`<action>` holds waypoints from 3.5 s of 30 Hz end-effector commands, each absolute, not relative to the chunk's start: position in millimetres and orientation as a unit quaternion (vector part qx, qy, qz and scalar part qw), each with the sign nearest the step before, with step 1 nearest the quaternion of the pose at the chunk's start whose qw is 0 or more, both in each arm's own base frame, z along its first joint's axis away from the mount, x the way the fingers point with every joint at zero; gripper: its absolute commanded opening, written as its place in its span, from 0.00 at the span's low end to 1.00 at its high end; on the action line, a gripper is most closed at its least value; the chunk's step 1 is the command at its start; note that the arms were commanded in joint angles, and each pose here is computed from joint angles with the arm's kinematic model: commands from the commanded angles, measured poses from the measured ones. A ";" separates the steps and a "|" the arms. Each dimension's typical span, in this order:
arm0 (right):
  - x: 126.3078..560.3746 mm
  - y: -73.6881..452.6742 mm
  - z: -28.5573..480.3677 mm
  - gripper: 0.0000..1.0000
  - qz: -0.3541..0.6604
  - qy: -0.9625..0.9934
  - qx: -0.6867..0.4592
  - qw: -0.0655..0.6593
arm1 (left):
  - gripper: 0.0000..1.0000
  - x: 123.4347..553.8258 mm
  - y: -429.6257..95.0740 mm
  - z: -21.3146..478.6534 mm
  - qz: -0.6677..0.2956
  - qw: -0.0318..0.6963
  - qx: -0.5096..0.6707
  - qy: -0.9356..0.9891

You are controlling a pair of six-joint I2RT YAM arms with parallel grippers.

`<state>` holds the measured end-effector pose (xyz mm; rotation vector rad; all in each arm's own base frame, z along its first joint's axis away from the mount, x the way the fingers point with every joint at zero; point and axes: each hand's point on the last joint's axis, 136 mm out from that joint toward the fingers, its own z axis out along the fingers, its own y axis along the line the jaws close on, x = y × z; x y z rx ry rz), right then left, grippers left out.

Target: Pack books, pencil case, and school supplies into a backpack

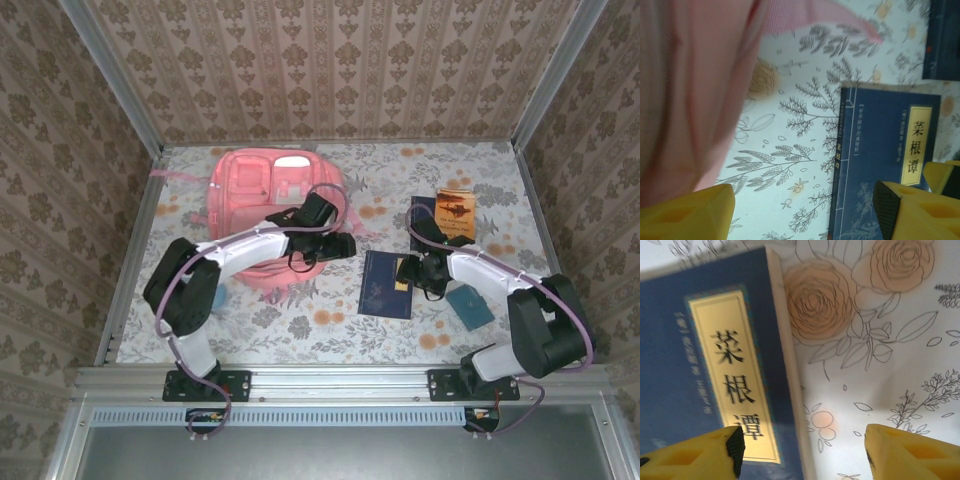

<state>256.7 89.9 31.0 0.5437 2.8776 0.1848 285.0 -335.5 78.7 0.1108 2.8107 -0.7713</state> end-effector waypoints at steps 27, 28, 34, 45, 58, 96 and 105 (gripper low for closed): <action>262.0 139.4 18.9 0.32 0.192 0.969 0.145 0.054 | 0.43 236.2 -409.2 43.9 -0.339 -0.023 0.045 0.940; 262.9 141.1 19.8 0.32 0.196 0.968 0.144 0.055 | 0.42 236.6 -411.6 47.2 -0.348 -0.021 0.050 0.936; 265.3 144.4 20.0 0.30 0.204 0.967 0.144 0.052 | 0.40 239.0 -423.2 82.6 -0.424 -0.005 0.079 0.902; 278.0 157.3 24.8 0.30 0.238 0.959 0.140 0.062 | 0.40 232.8 -405.1 107.4 -0.453 0.012 0.098 0.886; 296.7 175.5 33.4 0.31 0.283 0.947 0.132 0.071 | 0.36 239.8 -409.6 86.7 -0.469 -0.026 0.047 0.881; 320.7 163.3 134.0 0.84 0.363 0.890 0.173 0.215 | 0.06 287.8 -336.0 176.0 -0.463 0.125 0.001 0.878; 329.2 209.4 222.2 0.95 0.574 0.765 0.207 0.205 | 0.07 327.6 -320.1 253.9 -0.553 0.192 -0.079 0.807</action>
